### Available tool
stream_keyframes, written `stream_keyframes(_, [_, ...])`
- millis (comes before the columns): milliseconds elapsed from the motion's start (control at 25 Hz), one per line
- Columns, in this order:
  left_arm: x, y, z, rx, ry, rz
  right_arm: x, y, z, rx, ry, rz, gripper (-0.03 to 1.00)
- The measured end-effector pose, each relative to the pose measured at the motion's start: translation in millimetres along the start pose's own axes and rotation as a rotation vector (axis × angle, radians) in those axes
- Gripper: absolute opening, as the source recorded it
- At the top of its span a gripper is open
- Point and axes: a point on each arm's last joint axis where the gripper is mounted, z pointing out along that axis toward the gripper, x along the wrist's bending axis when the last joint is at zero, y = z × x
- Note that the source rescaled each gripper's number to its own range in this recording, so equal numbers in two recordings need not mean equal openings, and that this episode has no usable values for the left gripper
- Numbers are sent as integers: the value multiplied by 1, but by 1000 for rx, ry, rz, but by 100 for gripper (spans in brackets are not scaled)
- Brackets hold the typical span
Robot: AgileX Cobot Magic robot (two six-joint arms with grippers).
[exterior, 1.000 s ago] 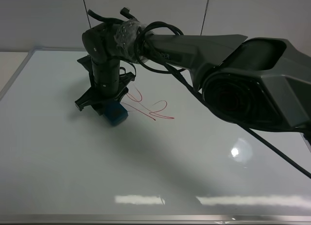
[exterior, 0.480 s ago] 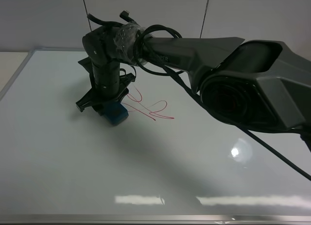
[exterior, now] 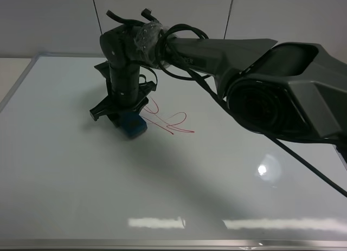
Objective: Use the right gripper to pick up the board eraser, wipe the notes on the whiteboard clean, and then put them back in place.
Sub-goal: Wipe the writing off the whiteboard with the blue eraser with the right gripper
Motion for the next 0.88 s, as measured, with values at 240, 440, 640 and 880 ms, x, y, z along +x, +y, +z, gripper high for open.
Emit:
stream_keyframes(240, [0, 0, 0, 0, 0, 0, -27, -1, -1, 41, -9, 56, 1])
stream_keyframes(440, [0, 0, 0, 0, 0, 0, -43, -2, -2, 58, -38, 77, 1])
stream_keyframes(640, [0, 0, 0, 0, 0, 0, -62, -3, -2, 78, -62, 112, 1])
stream_keyframes(880, [0, 0, 0, 0, 0, 0, -102, -7, -5, 105, -79, 193, 1])
